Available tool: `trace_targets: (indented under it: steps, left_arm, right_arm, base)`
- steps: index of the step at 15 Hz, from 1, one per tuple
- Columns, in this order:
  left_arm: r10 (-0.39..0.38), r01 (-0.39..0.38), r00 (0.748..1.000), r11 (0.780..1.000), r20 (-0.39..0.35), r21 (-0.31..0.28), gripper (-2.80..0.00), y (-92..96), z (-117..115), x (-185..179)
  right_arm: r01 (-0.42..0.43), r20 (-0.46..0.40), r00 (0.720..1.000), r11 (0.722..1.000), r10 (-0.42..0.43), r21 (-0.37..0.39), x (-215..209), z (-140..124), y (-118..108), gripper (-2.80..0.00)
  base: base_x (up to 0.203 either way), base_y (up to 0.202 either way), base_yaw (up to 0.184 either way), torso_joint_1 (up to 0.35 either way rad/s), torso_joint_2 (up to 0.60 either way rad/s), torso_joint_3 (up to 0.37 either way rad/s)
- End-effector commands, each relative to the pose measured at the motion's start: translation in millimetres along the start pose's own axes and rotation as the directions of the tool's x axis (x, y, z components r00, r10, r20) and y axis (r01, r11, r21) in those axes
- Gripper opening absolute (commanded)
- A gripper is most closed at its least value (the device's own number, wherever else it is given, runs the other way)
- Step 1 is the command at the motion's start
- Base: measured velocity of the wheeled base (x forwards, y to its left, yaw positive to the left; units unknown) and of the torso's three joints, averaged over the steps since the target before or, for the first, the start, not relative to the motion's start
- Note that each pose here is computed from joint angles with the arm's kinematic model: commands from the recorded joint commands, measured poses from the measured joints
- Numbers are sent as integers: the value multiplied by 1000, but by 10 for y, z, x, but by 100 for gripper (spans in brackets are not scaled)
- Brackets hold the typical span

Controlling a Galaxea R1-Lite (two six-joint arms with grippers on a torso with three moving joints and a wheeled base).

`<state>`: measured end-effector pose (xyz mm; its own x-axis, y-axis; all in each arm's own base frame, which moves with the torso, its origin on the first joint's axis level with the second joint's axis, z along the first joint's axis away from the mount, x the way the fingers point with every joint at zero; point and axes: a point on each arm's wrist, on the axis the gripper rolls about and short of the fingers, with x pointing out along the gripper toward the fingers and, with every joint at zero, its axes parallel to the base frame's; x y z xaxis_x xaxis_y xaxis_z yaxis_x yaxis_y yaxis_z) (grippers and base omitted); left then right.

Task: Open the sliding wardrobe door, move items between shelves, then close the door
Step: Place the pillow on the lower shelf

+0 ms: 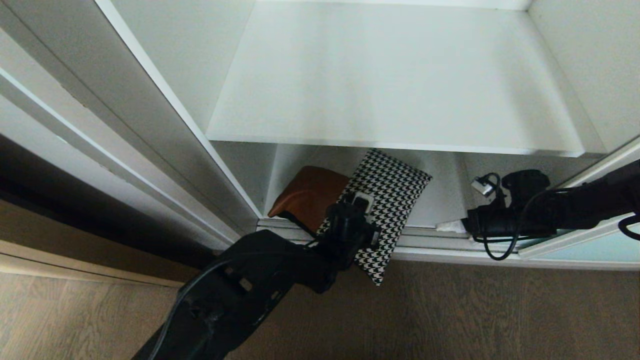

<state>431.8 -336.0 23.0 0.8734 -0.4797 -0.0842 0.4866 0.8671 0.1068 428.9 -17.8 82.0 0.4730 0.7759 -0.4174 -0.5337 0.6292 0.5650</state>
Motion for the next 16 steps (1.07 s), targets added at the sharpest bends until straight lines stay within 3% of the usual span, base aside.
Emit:
trace_targets:
  steps: [1, 3, 5, 7, 8, 11, 12, 14, 16]
  left_arm:
    - [71, -69, 997, 996, 27, -62, -280, 117, 523, -264]
    - [79, -86, 993, 993, -89, -77, -280, 181, 531, -555]
    - [105, -135, 967, 984, -232, -115, -280, 371, 339, -813]
    - [137, -231, 921, 946, -364, -228, -280, 694, 31, -994]
    - [105, -241, 915, 916, -389, -320, -280, 866, -16, -1030]
    - [-115, -93, 920, 864, -374, -494, -280, 1023, 43, -1129]
    - [-172, -51, 916, 847, -364, -529, -280, 1073, 70, -1205]
    - [-284, 38, 894, 819, -346, -573, -280, 1061, 13, -1304]
    - [-316, 79, 895, 809, -316, -582, -280, 1034, -62, -1312]
  right_arm:
    - [-6, -62, 998, 1000, 6, 15, 231, -150, 69, -280]
    - [-5, -94, 996, 1000, 7, 20, 347, -234, 89, -280]
    - [21, -123, 992, 1000, -18, 21, 464, -302, 89, -280]
    - [52, -161, 986, 999, -49, 14, 623, -391, 96, -280]
    - [60, -179, 982, 998, -59, 1, 713, -429, 108, -280]
    - [116, -230, 965, 991, -129, -67, 926, -526, 245, -280]
    - [128, -232, 962, 989, -143, -80, 965, -528, 252, -280]
    - [125, -242, 960, 988, -144, -95, 1078, -532, 261, -280]
    - [147, -260, 950, 983, -171, -110, 1217, -553, 255, -280]
  base:
    - [0, 0, 0, 0, 0, 0]
    - [0, 0, 0, 0, 0, 0]
    - [0, 0, 0, 0, 0, 0]
    - [0, 0, 0, 0, 0, 0]
    - [0, 0, 0, 0, 0, 0]
    - [0, 0, 0, 0, 0, 0]
    - [0, 0, 0, 0, 0, 0]
    - [0, 0, 0, 0, 0, 0]
    - [0, 0, 0, 0, 0, 0]
